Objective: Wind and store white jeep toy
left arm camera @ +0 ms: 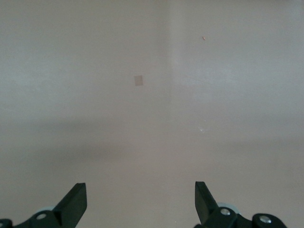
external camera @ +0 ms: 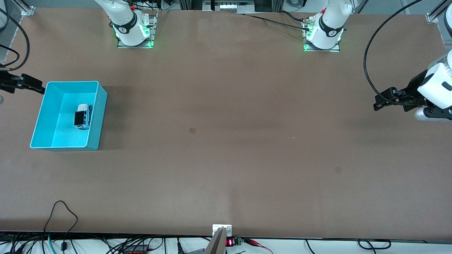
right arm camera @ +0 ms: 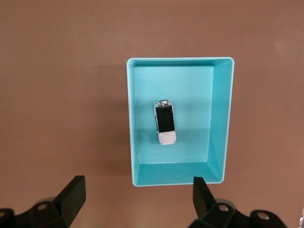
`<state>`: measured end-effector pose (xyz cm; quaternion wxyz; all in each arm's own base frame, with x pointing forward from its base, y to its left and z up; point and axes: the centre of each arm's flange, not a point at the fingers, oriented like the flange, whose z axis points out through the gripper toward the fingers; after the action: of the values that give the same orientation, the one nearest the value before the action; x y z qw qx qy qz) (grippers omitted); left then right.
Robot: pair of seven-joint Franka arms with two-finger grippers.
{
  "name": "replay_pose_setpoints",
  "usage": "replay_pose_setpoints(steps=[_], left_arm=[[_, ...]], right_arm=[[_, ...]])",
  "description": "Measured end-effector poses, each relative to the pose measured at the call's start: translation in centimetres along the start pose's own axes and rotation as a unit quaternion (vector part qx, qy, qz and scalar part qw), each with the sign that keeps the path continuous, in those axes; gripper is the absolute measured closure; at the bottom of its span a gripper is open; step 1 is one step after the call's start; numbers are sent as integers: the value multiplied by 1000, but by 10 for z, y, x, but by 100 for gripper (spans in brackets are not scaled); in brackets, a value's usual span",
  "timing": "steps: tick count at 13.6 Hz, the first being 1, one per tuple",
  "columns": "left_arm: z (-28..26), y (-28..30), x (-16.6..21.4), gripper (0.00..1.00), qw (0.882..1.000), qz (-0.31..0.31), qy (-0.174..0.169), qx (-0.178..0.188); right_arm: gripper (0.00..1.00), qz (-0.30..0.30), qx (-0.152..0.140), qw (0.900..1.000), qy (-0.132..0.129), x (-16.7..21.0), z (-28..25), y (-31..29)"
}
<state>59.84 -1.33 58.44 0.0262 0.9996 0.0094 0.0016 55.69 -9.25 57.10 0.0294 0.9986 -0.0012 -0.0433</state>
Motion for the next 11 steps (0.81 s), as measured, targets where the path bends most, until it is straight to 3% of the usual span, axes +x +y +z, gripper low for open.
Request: replay_pose_setpoints(steps=[4, 11], left_arm=[[0, -2, -1, 0, 1000, -2, -3, 0], [-2, -14, -3, 0, 1000, -11, -6, 1]], right_arm=[[0, -14, 3, 1000, 7, -4, -29, -17], [0, -47, 2, 999, 1, 0, -29, -60]])
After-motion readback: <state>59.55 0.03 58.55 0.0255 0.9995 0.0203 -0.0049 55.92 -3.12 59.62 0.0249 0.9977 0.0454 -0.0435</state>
